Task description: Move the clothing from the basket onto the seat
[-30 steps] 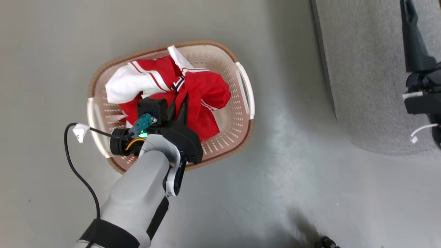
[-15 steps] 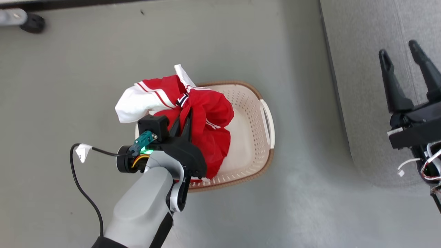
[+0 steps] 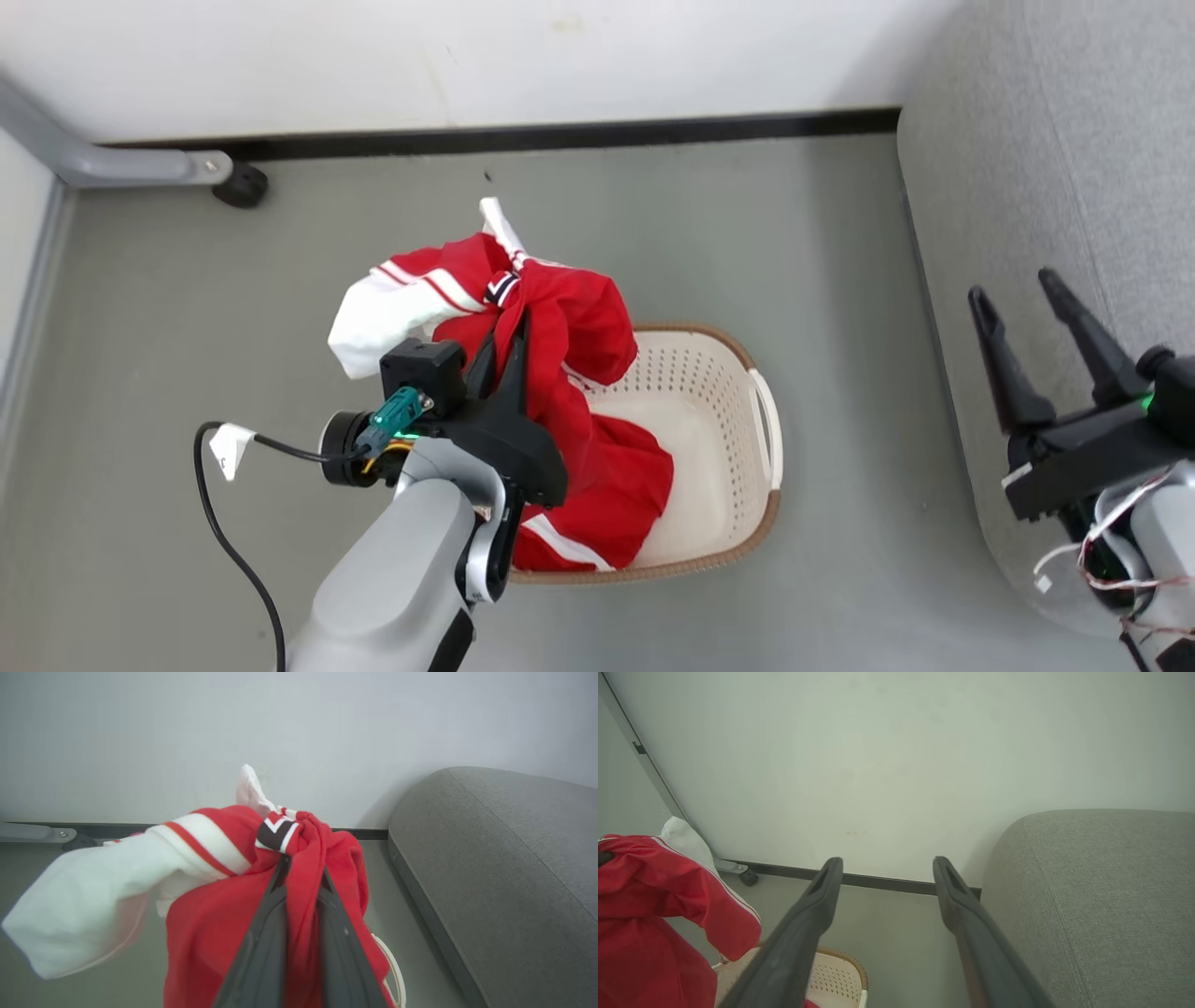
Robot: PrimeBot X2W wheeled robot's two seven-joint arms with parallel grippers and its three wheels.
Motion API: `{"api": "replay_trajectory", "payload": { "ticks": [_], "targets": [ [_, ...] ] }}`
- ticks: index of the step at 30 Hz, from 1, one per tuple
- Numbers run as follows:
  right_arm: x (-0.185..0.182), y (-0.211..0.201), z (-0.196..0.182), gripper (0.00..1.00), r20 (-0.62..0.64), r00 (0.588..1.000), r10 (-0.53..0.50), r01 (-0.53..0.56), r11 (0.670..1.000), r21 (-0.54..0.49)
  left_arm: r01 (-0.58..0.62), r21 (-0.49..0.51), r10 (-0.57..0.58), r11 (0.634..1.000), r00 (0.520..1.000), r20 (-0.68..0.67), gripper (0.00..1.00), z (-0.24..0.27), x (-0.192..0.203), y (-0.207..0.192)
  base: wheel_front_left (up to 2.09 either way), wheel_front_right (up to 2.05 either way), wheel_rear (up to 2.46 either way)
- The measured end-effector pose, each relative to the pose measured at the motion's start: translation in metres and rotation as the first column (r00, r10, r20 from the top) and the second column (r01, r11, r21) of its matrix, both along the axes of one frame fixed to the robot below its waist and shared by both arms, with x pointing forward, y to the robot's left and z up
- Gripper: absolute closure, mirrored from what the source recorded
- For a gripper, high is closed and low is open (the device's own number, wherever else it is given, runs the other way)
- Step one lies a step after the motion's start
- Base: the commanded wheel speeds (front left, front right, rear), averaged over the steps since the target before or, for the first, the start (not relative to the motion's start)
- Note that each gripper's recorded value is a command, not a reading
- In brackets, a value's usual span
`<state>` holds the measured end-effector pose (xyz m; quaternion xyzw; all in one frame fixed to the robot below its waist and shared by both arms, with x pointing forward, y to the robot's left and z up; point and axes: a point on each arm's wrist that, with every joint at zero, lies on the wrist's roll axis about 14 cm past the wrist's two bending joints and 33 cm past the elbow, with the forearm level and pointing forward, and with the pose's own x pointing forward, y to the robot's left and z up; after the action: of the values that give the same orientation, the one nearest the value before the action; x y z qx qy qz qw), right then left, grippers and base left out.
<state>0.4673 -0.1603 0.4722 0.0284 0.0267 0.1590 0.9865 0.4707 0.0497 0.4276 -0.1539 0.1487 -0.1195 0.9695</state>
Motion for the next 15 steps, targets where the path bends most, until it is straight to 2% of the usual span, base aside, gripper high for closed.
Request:
{"api": "replay_trajectory", "payload": {
  "ticks": [7, 15],
  "targets": [
    [-0.017, 0.016, 0.005, 0.00, 0.001, 1.000, 0.021, -0.021, 1.000, 0.020, -0.003, 0.017, -0.001, 1.000, 0.981, 0.193, 1.00, 0.065, 0.000, 0.012, 0.00, 0.00, 0.00],
    [-0.020, 0.025, 0.015, 0.00, 0.023, 0.999, 0.034, -0.035, 0.999, 0.022, 0.011, 0.037, -0.025, 0.999, 0.920, 0.390, 1.00, 0.130, -0.002, 0.016, 0.00, 0.00, 0.00]
  ]
}}
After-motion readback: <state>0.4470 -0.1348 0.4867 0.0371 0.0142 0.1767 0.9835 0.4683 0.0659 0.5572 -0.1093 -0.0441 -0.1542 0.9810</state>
